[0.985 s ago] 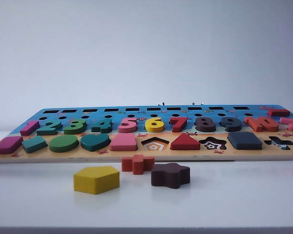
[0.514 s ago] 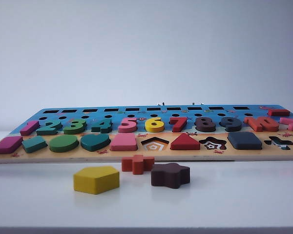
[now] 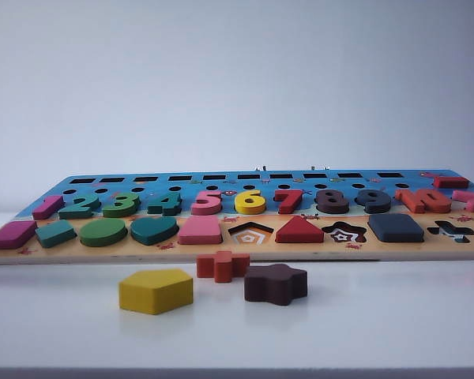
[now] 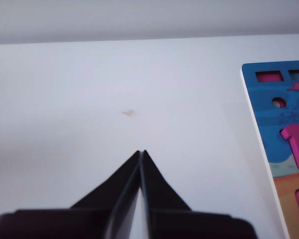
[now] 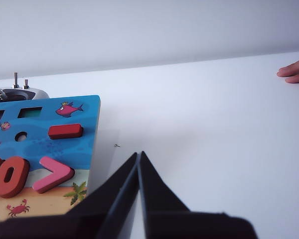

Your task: Insert the cube into the slot.

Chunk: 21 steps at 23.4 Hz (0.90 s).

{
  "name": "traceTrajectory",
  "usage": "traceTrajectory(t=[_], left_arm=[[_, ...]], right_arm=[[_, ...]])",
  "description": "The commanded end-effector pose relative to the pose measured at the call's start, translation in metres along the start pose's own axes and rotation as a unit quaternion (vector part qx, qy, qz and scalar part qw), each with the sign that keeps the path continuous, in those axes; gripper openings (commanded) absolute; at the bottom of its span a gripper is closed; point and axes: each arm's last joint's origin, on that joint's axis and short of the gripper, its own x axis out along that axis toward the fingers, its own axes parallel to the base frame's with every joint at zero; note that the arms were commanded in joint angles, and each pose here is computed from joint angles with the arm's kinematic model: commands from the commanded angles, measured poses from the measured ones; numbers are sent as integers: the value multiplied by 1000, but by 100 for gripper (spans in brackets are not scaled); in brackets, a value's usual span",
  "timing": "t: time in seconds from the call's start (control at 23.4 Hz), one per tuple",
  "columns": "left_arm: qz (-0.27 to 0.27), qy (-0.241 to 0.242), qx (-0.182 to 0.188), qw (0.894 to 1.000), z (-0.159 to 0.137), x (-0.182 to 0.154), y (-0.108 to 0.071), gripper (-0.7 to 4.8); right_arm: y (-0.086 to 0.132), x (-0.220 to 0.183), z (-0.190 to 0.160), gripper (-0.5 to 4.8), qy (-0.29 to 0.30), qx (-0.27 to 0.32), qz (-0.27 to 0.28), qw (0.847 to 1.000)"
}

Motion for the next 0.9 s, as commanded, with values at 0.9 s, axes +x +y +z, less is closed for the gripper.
traceTrajectory(t=[0.9], left_arm=[[3,4,-2,1000,-2,0,0,7]], right_arm=[[0,0,-1,-4,5,13,-1,1000]])
